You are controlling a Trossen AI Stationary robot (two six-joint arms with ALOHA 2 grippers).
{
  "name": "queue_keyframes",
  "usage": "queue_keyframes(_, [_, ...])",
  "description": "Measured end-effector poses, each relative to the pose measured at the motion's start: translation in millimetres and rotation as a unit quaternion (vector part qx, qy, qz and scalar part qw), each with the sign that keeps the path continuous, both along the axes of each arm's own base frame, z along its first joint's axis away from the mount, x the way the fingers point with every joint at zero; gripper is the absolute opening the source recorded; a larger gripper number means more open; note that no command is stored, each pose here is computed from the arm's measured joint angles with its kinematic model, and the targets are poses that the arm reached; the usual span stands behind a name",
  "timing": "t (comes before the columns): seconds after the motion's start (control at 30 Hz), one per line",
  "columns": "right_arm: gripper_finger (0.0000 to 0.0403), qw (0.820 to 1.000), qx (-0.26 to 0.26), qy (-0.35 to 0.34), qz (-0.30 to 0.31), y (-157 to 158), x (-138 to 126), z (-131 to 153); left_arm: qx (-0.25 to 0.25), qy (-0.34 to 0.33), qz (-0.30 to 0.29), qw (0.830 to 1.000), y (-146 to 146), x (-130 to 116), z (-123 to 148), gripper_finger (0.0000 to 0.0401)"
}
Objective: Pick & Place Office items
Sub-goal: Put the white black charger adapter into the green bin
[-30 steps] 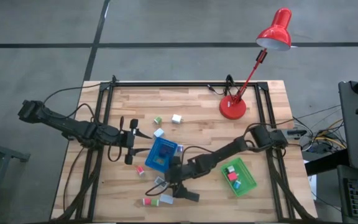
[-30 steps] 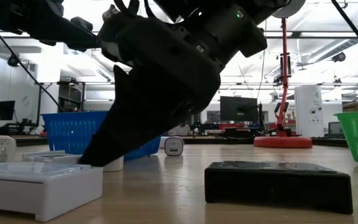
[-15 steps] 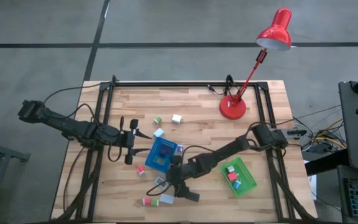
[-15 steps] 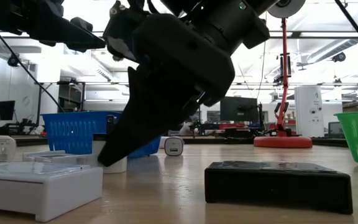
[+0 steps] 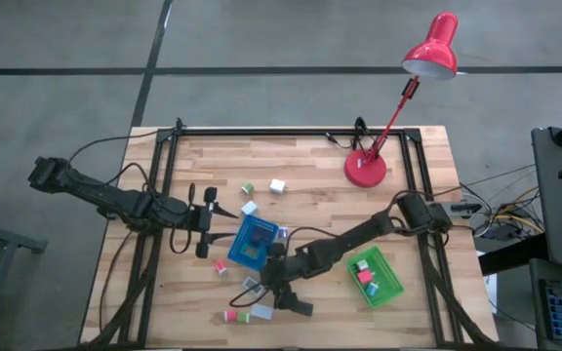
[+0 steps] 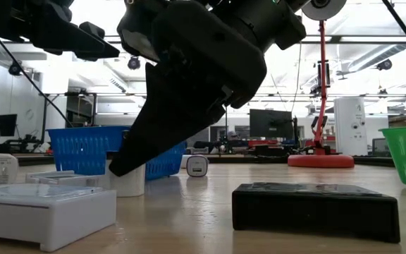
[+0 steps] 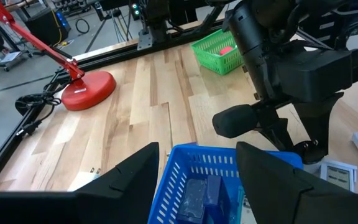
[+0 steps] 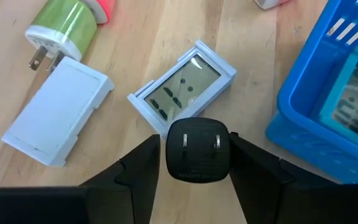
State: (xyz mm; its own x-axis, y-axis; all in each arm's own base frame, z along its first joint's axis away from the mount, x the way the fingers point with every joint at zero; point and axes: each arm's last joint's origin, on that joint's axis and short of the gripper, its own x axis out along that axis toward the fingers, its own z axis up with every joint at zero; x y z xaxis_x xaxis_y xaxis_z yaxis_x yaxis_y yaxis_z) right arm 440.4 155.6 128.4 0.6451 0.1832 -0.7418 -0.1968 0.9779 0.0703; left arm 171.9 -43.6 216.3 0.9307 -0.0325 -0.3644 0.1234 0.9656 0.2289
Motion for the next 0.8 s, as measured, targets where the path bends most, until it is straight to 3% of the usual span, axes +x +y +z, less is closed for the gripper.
queue_keyframes(0.3, [0.0126, 1.0, 0.0, 0.0, 0.004, 3.1, -1.1, 0.0, -0.001, 0.0, 0.001, 1.0, 0.0, 0.0, 0.0, 0.022])
queue_keyframes(0.8, [0.0126, 1.0, 0.001, 0.008, 0.02, 14.8, -6.5, -0.5, -0.001, 0.0, 0.001, 1.0, 0.0, 0.0, 0.0, 0.022])
